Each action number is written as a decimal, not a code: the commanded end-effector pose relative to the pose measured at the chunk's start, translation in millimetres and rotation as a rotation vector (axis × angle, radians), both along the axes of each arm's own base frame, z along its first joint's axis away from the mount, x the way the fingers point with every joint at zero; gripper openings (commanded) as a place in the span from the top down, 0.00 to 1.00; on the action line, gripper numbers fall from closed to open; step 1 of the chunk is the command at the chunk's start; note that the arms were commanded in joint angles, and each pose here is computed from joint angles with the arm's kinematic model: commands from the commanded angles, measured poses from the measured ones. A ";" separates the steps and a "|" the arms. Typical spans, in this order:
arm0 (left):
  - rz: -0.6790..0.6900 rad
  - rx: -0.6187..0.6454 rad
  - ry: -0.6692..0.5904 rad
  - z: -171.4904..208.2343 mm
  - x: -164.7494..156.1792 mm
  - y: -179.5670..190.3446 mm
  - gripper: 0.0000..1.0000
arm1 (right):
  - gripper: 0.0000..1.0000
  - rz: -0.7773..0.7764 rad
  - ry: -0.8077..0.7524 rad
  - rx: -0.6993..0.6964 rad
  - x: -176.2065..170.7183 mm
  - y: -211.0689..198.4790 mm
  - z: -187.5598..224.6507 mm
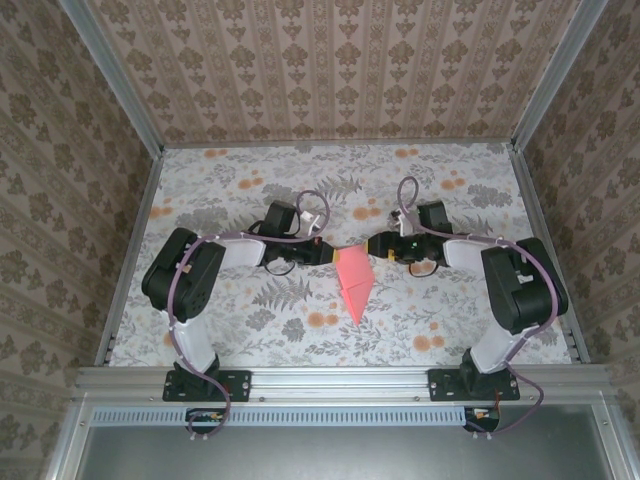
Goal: Fold a paper plane with a square sheet of paper (fold left side to right side)
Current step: Fold the wing for the fifth time at the center of the table.
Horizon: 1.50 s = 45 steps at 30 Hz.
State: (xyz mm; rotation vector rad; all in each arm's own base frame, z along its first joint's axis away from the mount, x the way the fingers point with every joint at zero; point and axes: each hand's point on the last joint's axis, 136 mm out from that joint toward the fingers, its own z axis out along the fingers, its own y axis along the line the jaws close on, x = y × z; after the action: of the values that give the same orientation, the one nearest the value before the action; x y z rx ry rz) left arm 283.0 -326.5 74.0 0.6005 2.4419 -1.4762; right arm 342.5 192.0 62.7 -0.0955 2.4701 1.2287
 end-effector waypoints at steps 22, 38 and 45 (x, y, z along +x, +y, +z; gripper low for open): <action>-0.040 -0.050 -0.064 10.0 -2.1 0.5 1.00 | 0.46 0.141 0.011 0.139 -13.4 30.7 -6.5; -0.029 -0.024 -0.043 -2.9 0.5 2.8 1.00 | 0.65 0.144 -0.008 0.092 -20.8 25.5 3.4; -0.006 -0.003 -0.072 4.9 6.3 5.0 0.73 | 0.95 0.122 0.017 0.052 -21.2 21.0 1.8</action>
State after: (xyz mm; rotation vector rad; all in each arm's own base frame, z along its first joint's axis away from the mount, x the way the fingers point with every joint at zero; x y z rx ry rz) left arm 283.8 -325.0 74.8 0.6368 2.4017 -1.4784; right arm 323.1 213.6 56.5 -0.2091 2.4701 1.3848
